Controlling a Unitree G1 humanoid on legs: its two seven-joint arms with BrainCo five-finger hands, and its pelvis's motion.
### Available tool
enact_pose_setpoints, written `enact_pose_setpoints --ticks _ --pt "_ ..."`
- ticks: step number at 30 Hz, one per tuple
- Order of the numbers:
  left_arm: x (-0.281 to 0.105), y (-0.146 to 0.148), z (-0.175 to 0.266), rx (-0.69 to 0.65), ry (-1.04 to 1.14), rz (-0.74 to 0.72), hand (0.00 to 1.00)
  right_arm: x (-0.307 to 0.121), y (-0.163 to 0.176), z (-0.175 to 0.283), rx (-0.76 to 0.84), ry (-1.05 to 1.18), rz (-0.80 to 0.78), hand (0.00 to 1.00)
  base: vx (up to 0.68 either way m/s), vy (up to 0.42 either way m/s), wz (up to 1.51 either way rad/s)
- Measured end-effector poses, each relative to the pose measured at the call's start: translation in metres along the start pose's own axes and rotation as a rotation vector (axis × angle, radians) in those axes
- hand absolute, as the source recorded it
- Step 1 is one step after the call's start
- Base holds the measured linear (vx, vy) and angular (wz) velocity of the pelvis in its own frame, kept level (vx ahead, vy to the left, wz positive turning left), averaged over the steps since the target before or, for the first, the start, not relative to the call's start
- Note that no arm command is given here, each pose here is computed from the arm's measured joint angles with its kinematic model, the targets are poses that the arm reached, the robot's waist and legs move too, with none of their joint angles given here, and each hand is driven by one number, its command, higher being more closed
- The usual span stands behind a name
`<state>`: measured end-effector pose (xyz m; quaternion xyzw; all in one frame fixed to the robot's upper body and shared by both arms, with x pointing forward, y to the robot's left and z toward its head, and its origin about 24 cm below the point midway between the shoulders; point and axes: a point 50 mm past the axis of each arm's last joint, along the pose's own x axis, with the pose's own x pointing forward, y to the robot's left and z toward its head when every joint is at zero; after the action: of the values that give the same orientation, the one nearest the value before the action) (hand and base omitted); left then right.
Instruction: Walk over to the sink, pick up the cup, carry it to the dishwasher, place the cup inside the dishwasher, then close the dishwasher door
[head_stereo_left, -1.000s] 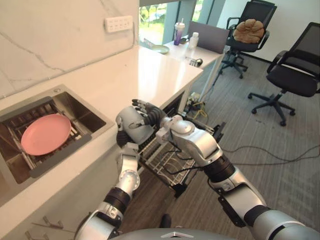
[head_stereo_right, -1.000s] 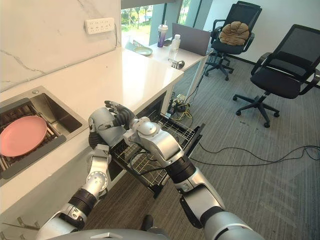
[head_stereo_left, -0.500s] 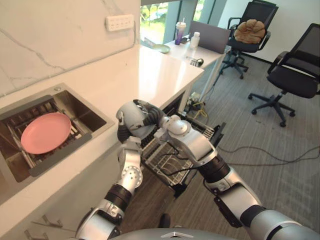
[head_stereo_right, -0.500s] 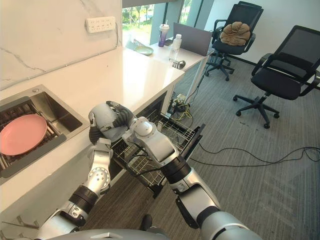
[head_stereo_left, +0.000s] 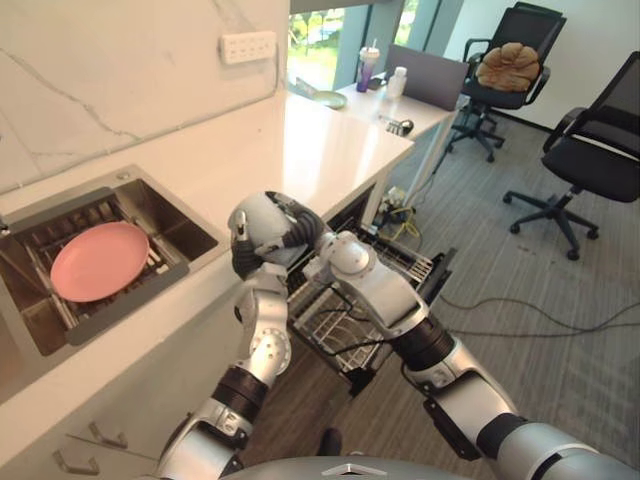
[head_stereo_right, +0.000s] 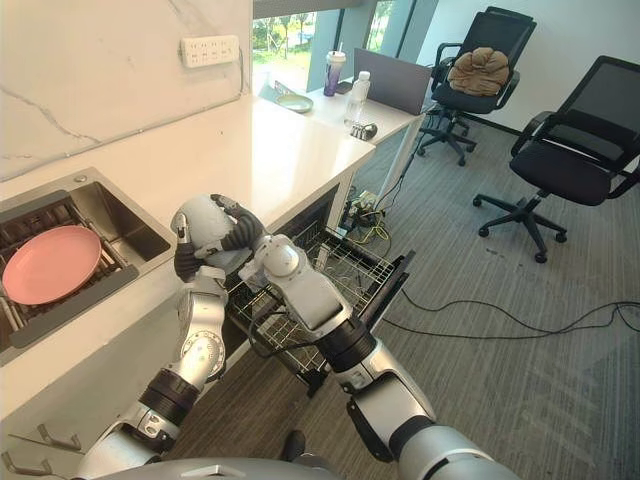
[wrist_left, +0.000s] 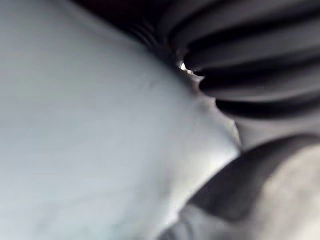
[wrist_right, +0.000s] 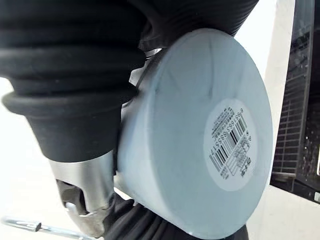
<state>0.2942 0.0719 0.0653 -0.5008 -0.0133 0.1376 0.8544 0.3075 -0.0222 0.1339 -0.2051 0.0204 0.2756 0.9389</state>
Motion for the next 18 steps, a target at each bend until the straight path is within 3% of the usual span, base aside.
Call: enact_pose_setpoints --ticks 9,10,18 --pt "-0.003 -0.019 -0.006 0.188 -0.025 -0.058 1.00 -0.014 -0.006 -0.005 0.026 -0.019 -0.117 0.00 -0.02 0.045 0.01" --pt "-0.003 -0.021 -0.006 0.206 -0.029 -0.067 1.00 -0.015 -0.007 -0.005 0.032 -0.021 -0.126 1.00 0.00 0.052 0.00" --pt "-0.006 -0.037 -0.008 0.485 -0.118 -0.174 1.00 -0.032 -0.012 -0.013 0.210 -0.078 -0.157 1.00 0.01 0.058 0.09"
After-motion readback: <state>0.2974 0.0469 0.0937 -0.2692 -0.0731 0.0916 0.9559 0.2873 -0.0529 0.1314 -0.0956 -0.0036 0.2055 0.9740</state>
